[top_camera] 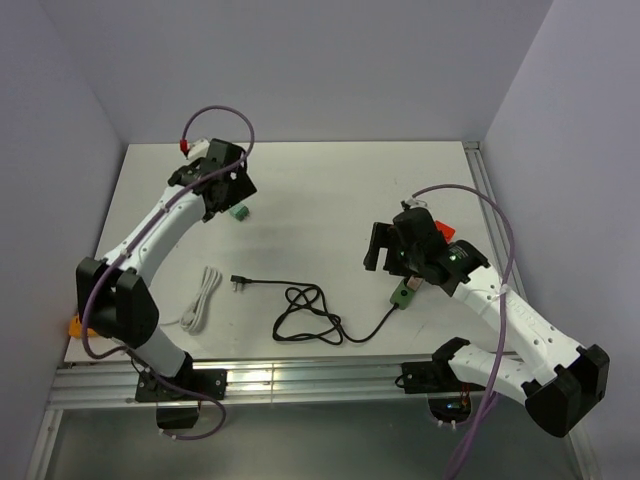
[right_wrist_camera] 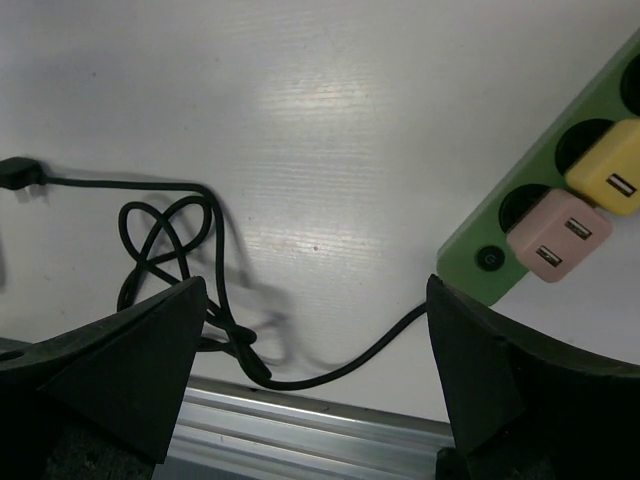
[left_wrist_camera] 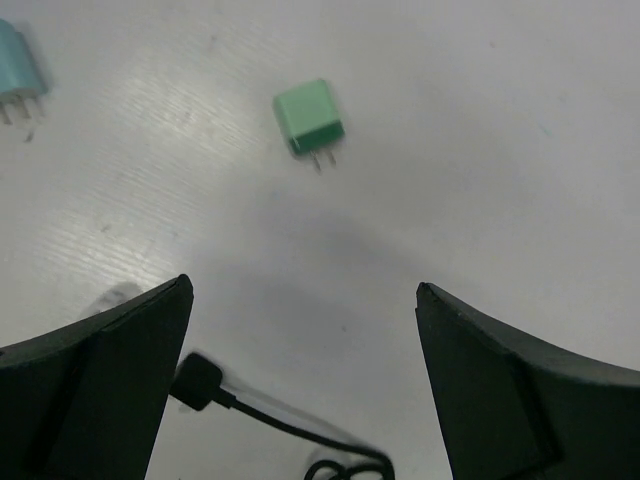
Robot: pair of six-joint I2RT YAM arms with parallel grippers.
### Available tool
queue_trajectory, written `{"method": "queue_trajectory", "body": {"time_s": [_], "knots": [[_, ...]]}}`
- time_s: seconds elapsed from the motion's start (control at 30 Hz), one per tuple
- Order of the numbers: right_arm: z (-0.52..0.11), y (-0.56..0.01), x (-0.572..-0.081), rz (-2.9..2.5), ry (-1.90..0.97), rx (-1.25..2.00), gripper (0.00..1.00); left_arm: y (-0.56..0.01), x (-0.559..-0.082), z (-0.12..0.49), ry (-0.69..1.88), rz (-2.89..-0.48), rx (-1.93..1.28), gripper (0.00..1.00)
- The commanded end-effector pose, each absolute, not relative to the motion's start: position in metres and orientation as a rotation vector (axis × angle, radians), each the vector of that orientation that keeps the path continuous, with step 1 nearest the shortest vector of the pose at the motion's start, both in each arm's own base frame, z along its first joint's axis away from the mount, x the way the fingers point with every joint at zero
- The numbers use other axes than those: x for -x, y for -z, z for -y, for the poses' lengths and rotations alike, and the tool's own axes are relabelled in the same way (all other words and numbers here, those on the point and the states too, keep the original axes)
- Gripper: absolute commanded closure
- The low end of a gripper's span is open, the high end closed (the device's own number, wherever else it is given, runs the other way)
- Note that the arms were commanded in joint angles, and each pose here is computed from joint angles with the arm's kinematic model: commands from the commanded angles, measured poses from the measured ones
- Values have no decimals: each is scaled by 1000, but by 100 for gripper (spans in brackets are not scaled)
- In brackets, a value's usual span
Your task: Insert the plug
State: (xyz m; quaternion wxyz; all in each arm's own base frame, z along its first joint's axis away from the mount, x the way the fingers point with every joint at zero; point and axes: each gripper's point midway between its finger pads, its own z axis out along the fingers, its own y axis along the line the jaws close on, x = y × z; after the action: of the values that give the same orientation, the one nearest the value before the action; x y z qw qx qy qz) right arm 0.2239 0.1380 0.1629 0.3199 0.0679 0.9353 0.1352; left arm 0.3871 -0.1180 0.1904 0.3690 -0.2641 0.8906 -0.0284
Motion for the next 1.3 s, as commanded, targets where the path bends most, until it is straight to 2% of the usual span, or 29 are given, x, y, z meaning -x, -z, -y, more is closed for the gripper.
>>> {"method": "queue_trajectory", "body": {"time_s": [0.0,0.2,0.43,0.57,1.17,1.27], "knots": [[-161,-170,-228,-2409,-501,-93,4,-170,-388,50,-190,-2279,918,0],[-169,-171,-220,-2392,-574,-42,5,-130,-389,-20,-234,-2263,1143,1],[-170,-171,-222,-2383,-574,4,5,-110,-392,-73,-359,-2222,1282,3],[-174,-164,-223,-2390,-581,24,5,-94,-395,-83,-416,-2231,1310,5],[-175,-141,-226,-2436,-543,54,5,-36,-413,-103,-372,-2248,1376,14],[-174,-139,-226,-2442,-539,51,5,-25,-414,-103,-384,-2274,1366,22]]}}
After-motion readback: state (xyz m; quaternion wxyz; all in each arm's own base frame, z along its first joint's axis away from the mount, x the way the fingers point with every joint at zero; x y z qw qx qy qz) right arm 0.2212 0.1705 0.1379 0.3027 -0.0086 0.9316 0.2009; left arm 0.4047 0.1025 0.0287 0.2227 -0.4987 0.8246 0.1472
